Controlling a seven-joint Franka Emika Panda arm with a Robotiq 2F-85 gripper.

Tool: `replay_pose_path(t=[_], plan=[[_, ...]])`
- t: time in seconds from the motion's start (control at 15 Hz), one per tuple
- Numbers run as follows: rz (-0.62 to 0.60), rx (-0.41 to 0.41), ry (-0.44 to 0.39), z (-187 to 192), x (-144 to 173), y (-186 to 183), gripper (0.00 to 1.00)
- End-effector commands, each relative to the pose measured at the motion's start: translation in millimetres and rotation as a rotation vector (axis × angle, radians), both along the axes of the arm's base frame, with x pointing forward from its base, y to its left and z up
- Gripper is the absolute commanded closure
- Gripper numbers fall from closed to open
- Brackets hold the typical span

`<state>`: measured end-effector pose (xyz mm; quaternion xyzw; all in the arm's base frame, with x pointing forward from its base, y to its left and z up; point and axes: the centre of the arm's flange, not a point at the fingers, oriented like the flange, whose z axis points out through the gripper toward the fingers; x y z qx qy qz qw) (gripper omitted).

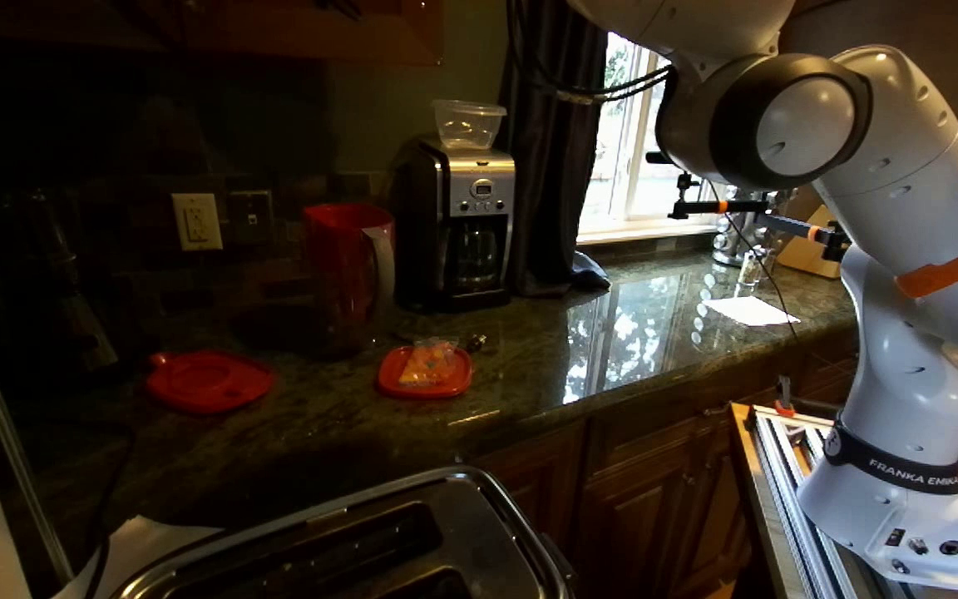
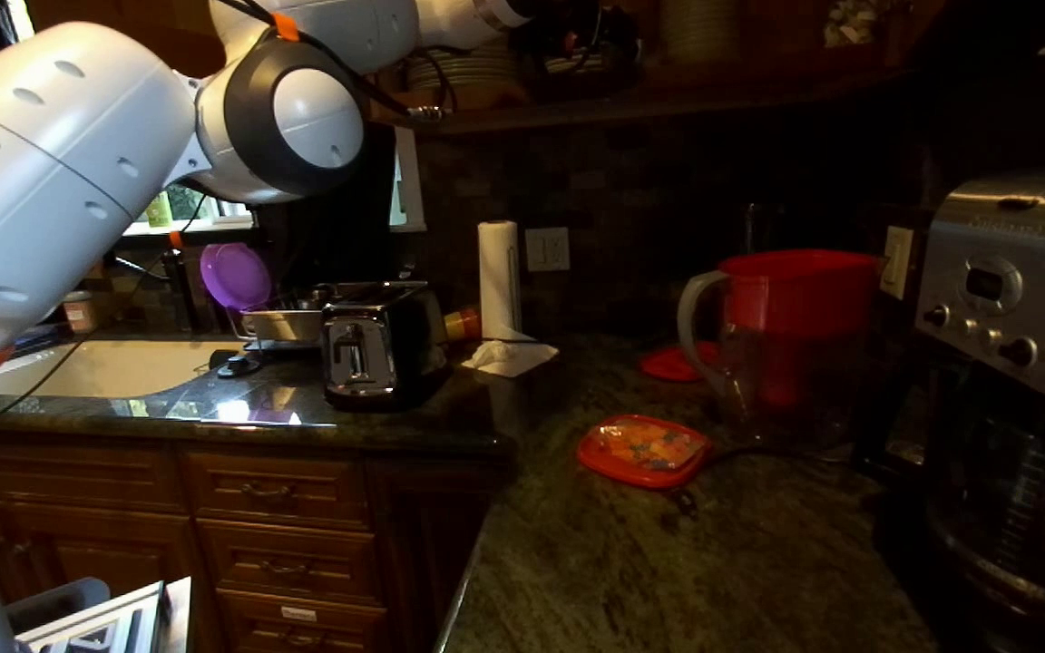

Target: Move the silver bowl from the bottom shelf to the counter top

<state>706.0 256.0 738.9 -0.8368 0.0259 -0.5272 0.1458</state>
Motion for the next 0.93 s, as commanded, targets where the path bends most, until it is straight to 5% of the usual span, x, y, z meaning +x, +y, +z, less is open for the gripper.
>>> replay_pose_path(t=[0.0,0.4,0.6,0.87], plan=[[-0.039,0.017,-0.043,18.5,-2.2,-6.7,0.00],[-0.033,0.181,-0.200,69.1,-23.6,-32.8,0.00],[-0.004,0.214,-0.144,90.5,-33.8,-50.3,0.00],[-0.009,0.182,0.064,108.6,-44.3,-79.0,0.00]])
